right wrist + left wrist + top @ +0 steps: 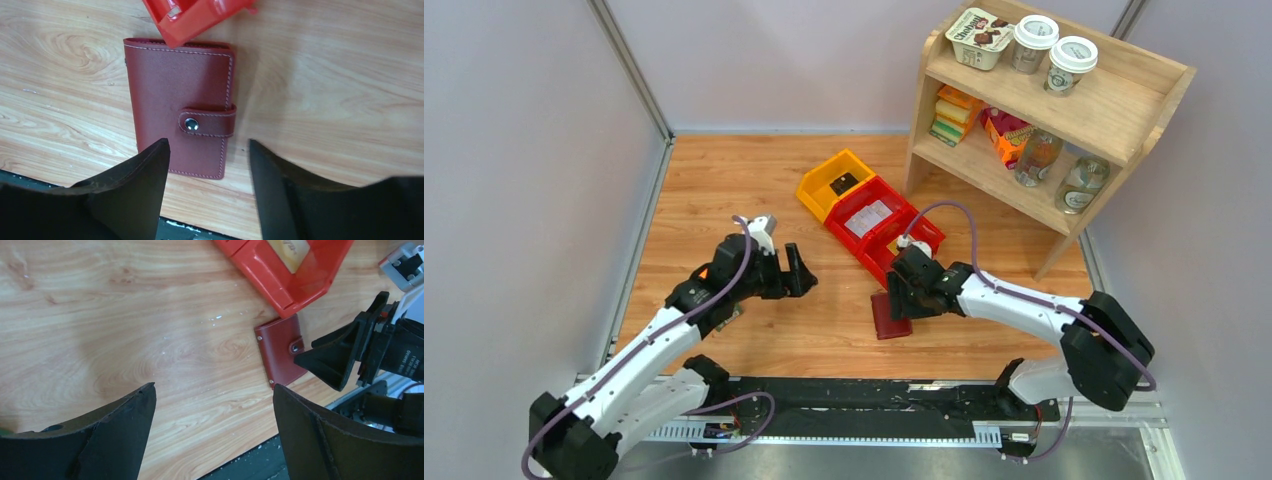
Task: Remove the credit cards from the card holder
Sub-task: Move the card holder to the center of the board.
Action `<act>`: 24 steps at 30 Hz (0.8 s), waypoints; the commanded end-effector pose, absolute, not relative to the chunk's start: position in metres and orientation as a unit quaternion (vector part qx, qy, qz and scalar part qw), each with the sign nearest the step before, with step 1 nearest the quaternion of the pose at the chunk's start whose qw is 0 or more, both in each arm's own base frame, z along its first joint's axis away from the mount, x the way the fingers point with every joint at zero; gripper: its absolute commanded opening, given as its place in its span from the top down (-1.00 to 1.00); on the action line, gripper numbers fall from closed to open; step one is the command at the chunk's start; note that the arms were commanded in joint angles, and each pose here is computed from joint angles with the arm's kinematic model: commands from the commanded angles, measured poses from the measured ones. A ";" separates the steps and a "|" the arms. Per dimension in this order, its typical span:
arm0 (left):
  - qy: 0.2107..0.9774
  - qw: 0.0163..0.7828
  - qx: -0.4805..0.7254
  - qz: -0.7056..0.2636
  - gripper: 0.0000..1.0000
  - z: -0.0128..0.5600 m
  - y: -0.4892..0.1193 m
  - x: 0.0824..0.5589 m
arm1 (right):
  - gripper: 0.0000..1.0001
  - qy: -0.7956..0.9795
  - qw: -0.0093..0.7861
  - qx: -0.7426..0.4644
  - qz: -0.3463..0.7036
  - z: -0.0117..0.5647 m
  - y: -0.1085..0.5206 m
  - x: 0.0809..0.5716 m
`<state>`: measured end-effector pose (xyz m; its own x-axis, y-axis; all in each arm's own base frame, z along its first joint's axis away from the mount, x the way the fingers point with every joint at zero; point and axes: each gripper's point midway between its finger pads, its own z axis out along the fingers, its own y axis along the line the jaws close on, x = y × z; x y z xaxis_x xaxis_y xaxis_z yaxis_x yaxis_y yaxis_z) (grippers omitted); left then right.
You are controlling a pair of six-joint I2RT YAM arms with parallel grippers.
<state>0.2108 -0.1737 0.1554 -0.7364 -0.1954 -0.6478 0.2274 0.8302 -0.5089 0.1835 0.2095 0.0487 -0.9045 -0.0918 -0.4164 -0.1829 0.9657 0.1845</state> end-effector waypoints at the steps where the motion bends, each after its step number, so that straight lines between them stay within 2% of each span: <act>1: 0.882 0.367 -0.041 -0.292 -0.85 0.144 -0.194 0.222 | -0.15 0.963 0.196 -0.108 0.152 0.042 0.236 0.186; 4: 0.886 0.359 -0.036 -0.290 -0.79 0.130 -0.206 0.216 | -0.05 0.955 0.186 -0.142 0.181 0.044 0.256 0.175; 12: 0.898 0.324 -0.059 -0.292 -0.66 0.089 -0.212 0.194 | -0.04 0.944 0.184 -0.189 0.196 0.045 0.286 0.172; 17: 0.897 0.323 -0.066 -0.296 -0.54 0.081 -0.214 0.194 | -0.11 0.947 0.215 -0.169 0.167 0.053 0.276 0.185; 21: 0.894 0.319 -0.061 -0.309 -0.52 0.081 -0.224 0.196 | -0.13 0.947 0.242 -0.131 0.168 0.066 0.271 0.190; 24: 0.894 0.312 -0.058 -0.316 -0.50 0.077 -0.234 0.199 | -0.01 0.944 0.257 -0.107 0.179 0.074 0.272 0.193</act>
